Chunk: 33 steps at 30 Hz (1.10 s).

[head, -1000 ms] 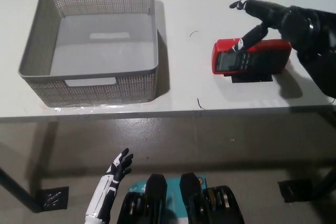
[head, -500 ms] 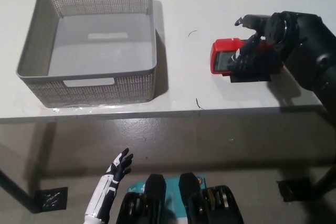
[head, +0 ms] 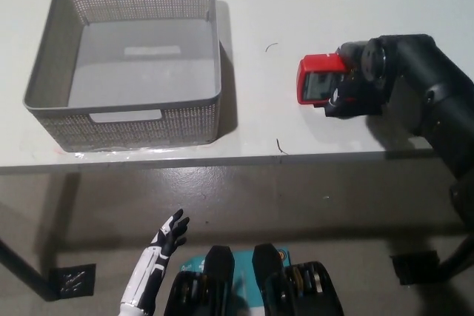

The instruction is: Use the right hand to pick up a multimeter on the right side and put it into a container on the left side

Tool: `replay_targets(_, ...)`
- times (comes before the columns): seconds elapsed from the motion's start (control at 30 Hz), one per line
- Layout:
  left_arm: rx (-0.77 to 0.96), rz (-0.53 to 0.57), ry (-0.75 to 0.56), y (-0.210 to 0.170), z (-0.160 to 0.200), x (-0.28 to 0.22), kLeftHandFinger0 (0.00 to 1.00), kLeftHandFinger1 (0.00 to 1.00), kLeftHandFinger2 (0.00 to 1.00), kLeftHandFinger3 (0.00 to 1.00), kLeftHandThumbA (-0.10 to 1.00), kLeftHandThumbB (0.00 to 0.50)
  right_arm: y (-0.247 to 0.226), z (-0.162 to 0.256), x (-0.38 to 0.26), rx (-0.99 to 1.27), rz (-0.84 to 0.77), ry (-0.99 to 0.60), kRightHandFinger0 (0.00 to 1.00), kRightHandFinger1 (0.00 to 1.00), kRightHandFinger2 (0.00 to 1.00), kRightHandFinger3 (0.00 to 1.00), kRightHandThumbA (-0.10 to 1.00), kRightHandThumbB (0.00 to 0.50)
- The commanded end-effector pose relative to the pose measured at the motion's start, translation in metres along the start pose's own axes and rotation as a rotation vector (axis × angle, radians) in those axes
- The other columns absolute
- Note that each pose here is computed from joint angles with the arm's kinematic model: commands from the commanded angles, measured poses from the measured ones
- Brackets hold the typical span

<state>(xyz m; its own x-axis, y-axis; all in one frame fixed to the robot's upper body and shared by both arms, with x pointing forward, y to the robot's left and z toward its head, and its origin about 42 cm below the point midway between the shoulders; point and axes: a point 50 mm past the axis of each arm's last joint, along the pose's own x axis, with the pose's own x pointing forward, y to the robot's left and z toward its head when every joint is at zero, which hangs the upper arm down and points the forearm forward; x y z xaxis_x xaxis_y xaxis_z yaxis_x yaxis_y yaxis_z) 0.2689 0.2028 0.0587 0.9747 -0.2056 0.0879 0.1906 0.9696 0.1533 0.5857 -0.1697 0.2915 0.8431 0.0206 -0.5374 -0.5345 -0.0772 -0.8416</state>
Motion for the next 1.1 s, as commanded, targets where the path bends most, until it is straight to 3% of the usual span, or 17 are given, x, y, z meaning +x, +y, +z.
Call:
replay_targets(0.0, 0.012, -0.021, -0.070, 0.002, 0.010, 0.007, 1.00, 1.00, 1.00, 1.00, 1.00, 0.381, -0.024, 0.006, -0.006, -0.121, -0.055, 0.030, 1.00, 1.00, 1.00, 1.00, 0.89, 0.500)
replay_targets(0.2, 0.014, -0.032, -0.078, 0.003, 0.014, 0.011, 1.00, 1.00, 1.00, 1.00, 1.00, 0.409, -0.011, 0.002, -0.001, -0.218, -0.014, 0.105, 1.00, 1.00, 1.00, 1.00, 0.72, 0.500)
replay_targets(0.27, 0.013, -0.035, -0.082, 0.002, 0.015, 0.013, 1.00, 1.00, 1.00, 1.00, 1.00, 0.400, -0.007, 0.000, 0.001, -0.249, -0.041, 0.124, 1.00, 1.00, 1.00, 1.00, 0.41, 0.445)
replay_targets(0.3, 0.014, -0.037, -0.083, 0.003, 0.015, 0.014, 1.00, 1.00, 1.00, 1.00, 1.00, 0.404, -0.005, -0.002, 0.002, -0.264, -0.079, 0.120, 1.00, 1.00, 1.00, 1.00, 0.22, 0.370)
replay_targets(0.33, 0.013, -0.039, -0.083, 0.003, 0.016, 0.015, 1.00, 1.00, 1.00, 1.00, 1.00, 0.407, -0.002, -0.004, 0.004, -0.286, -0.166, 0.107, 0.89, 0.91, 0.97, 1.00, 0.00, 0.259)
replay_targets(0.37, 0.013, -0.040, -0.087, 0.003, 0.016, 0.016, 1.00, 1.00, 1.00, 1.00, 1.00, 0.407, -0.001, -0.006, 0.005, -0.296, -0.234, 0.096, 0.53, 0.57, 0.70, 1.00, -0.09, 0.258)
replay_targets(0.4, 0.015, -0.040, -0.089, 0.003, 0.016, 0.016, 1.00, 1.00, 1.00, 1.00, 1.00, 0.406, -0.001, -0.007, 0.005, -0.291, -0.248, 0.092, 0.40, 0.48, 0.66, 0.98, -0.10, 0.254)
replay_targets(0.43, 0.017, -0.040, -0.090, 0.004, 0.017, 0.018, 1.00, 1.00, 1.00, 1.00, 1.00, 0.405, -0.002, -0.013, 0.006, -0.215, -0.292, 0.035, 0.25, 0.36, 0.54, 0.87, -0.10, 0.202)
replay_targets(0.5, 0.030, -0.040, -0.088, 0.005, 0.017, 0.019, 1.00, 1.00, 1.00, 1.00, 1.00, 0.412, -0.004, -0.022, 0.005, 0.004, -0.264, 0.001, 0.19, 0.31, 0.46, 0.76, -0.10, 0.165)
replay_targets(0.57, 0.032, -0.045, -0.091, 0.005, 0.016, 0.020, 1.00, 1.00, 1.00, 1.00, 1.00, 0.411, -0.007, -0.034, 0.003, 0.161, -0.265, -0.031, 0.08, 0.22, 0.31, 0.48, -0.10, 0.148)
replay_targets(0.63, 0.028, -0.045, -0.088, 0.004, 0.015, 0.018, 1.00, 1.00, 1.00, 1.00, 1.00, 0.402, -0.006, -0.046, 0.003, 0.371, -0.264, -0.065, 0.00, 0.12, 0.31, 0.35, -0.10, 0.158)
replay_targets(0.73, 0.029, -0.045, -0.089, 0.006, 0.014, 0.017, 1.00, 1.00, 1.00, 1.00, 1.00, 0.397, -0.007, -0.064, 0.001, 0.897, -0.209, -0.153, 0.00, 0.22, 0.65, 0.41, -0.10, 0.143)
replay_targets(0.77, 0.029, -0.047, -0.087, 0.006, 0.013, 0.018, 1.00, 1.00, 1.00, 1.00, 1.00, 0.404, -0.007, -0.074, 0.000, 1.135, -0.191, -0.193, 0.00, 0.38, 0.83, 0.71, -0.10, 0.146)
replay_targets(0.8, 0.031, -0.050, -0.084, 0.005, 0.012, 0.017, 1.00, 1.00, 1.00, 1.00, 1.00, 0.406, -0.007, -0.087, -0.002, 1.410, -0.155, -0.226, 0.00, 0.35, 0.84, 1.00, -0.10, 0.119)
replay_targets(0.93, 0.041, -0.046, -0.072, 0.006, 0.010, 0.014, 1.00, 1.00, 1.00, 1.00, 1.00, 0.398, -0.001, -0.106, -0.004, 1.975, -0.056, -0.400, 0.00, 0.17, 0.72, 1.00, -0.10, 0.165)
replay_targets(1.0, 0.041, -0.051, -0.069, 0.006, 0.009, 0.012, 1.00, 1.00, 1.00, 1.00, 1.00, 0.399, 0.004, -0.113, -0.005, 2.103, -0.020, -0.468, 0.00, 0.07, 0.59, 1.00, -0.10, 0.134)
replay_targets(1.07, 0.042, -0.051, -0.074, 0.006, 0.009, 0.014, 1.00, 1.00, 1.00, 1.00, 1.00, 0.399, 0.007, -0.116, -0.004, 2.200, -0.031, -0.511, 0.00, 0.01, 0.58, 1.00, -0.10, 0.090)
